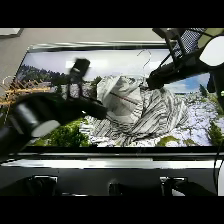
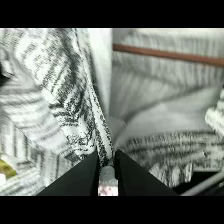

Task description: Fold the clothes and pants, and hang the long-sleeved shirts on hangers.

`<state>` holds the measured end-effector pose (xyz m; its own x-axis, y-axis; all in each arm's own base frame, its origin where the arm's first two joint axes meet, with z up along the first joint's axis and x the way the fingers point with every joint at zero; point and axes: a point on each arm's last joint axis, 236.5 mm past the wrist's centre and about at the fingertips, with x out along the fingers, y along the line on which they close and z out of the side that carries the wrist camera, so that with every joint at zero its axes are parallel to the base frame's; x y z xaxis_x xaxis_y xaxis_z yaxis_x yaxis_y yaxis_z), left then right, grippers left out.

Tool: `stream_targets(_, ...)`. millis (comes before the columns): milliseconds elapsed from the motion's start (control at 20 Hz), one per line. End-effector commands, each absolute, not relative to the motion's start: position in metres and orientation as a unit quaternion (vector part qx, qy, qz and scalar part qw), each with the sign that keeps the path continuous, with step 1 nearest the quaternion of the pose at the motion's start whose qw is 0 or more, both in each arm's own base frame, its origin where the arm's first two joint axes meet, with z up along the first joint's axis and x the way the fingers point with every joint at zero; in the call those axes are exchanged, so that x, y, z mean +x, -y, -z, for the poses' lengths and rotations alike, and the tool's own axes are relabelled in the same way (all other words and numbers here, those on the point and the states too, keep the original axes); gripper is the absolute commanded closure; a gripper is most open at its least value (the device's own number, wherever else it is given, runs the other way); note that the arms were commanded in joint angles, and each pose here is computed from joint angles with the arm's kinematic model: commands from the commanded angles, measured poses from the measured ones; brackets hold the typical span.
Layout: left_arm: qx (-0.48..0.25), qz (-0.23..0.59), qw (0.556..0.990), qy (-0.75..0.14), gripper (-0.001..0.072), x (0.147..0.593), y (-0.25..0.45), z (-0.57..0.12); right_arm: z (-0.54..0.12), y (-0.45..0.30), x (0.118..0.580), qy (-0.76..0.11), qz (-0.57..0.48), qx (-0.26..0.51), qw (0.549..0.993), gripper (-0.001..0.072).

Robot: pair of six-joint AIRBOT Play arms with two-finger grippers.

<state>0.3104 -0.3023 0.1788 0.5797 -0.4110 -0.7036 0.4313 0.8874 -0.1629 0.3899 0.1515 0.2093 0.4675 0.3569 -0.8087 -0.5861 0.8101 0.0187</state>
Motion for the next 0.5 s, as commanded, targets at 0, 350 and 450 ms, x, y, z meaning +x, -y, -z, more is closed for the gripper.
stream_targets(0,-0.009,0.197,0.926,-0.321,0.0672,0.343,0.262,-0.235,-0.207,-0.169,0.369,-0.452,-0.325,-0.116,0.822,0.0675)
stream_targets(350,-0.02,0.191,0.949,-0.25,0.0671,0.353,0.232,-0.314,-0.19,-0.165,0.378,-0.465,-0.308,-0.111,0.823,0.0675)
stream_targets(450,-0.028,0.195,0.946,-0.257,0.0672,0.34,0.231,-0.317,-0.186,-0.162,0.391,-0.465,-0.286,-0.1,0.832,0.0675)
